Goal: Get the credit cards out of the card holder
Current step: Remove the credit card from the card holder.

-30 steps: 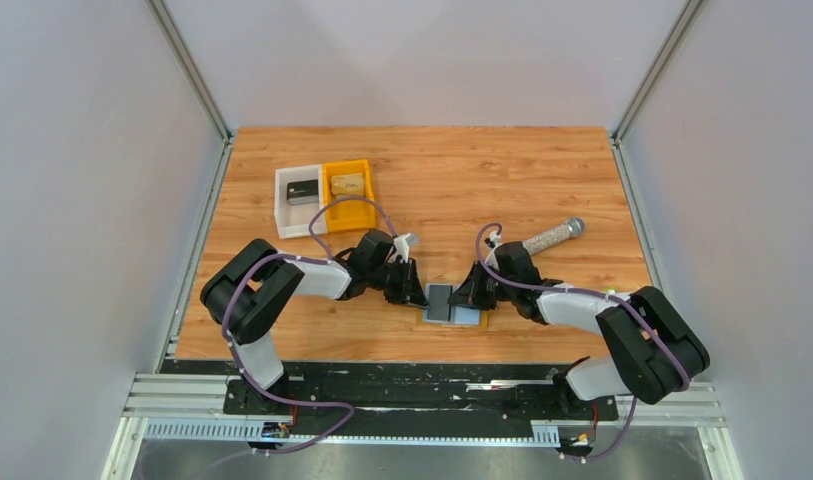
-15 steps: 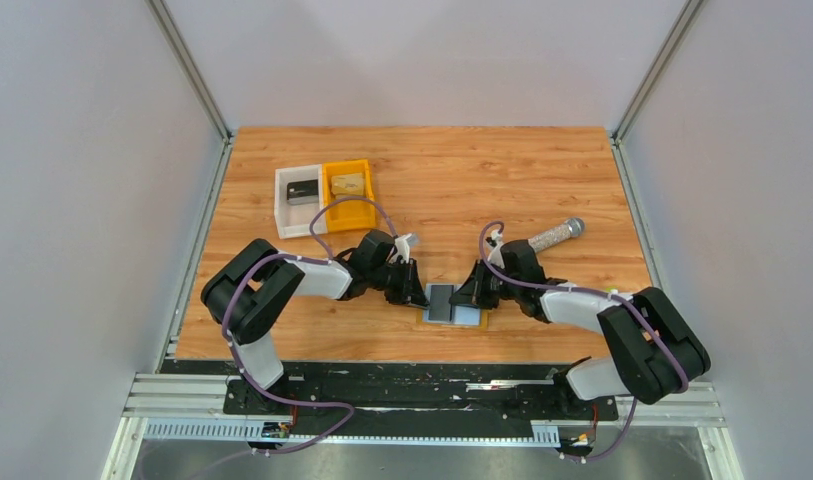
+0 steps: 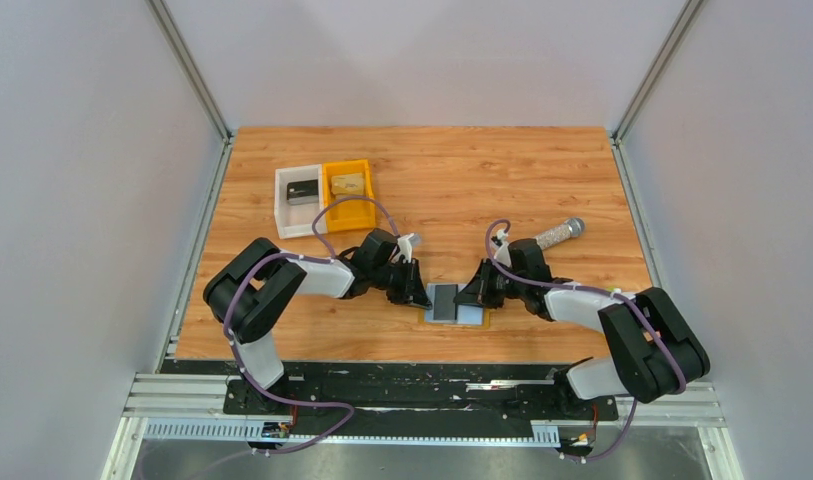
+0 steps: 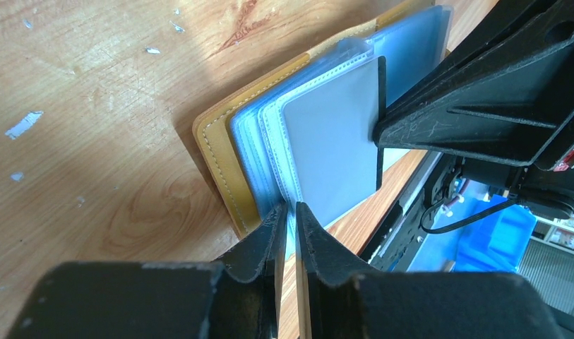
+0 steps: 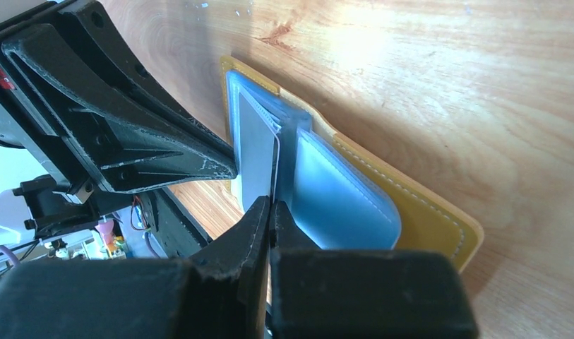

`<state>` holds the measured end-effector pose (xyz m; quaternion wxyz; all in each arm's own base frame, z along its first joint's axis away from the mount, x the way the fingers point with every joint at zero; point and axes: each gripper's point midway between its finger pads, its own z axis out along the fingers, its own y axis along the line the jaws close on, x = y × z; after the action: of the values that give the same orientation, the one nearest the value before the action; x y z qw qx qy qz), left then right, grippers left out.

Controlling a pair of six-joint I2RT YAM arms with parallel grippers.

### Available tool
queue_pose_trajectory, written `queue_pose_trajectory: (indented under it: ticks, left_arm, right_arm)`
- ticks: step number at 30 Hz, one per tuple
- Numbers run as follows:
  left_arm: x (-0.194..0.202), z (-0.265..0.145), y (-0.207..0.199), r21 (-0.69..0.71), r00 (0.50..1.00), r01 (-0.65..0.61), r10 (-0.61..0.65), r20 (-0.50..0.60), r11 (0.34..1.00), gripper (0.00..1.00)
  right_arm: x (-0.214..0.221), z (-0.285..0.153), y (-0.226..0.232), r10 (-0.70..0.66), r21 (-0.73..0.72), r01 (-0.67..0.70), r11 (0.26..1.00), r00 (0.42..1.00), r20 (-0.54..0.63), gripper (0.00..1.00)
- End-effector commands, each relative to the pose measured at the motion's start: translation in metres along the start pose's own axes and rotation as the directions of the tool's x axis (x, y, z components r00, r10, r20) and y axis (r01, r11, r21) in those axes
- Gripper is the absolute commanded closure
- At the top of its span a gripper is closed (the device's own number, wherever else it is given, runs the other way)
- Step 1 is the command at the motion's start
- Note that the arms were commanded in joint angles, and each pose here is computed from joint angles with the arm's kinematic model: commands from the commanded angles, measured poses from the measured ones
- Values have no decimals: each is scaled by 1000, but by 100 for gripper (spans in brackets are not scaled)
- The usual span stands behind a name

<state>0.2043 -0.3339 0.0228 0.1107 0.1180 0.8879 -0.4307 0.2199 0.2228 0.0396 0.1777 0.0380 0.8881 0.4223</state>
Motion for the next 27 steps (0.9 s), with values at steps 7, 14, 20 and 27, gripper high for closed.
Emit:
queue_pose_trajectory:
  ticks: [7,14,20,27]
  left_arm:
    - [24,5,38,-155,998,22,-32,-58,988,81]
    - [24,4,37,-156,998,21,-31,-58,987,81]
    - [23,4,36,-153,998,20,-28,-57,988,81]
    - [23,2,37,-165,998,16,-26,-61,986,81]
  right_arm:
    - [-4,-10,0,-20,-34,20,999,1000,18,100]
    - [-1,-11,7,-31,-82,30,996,999,-17,99]
    - [1,-10,13,2,-158,-11,987,998,-57,100]
    - [2,-11,9,16,-160,-25,987,998,-55,100]
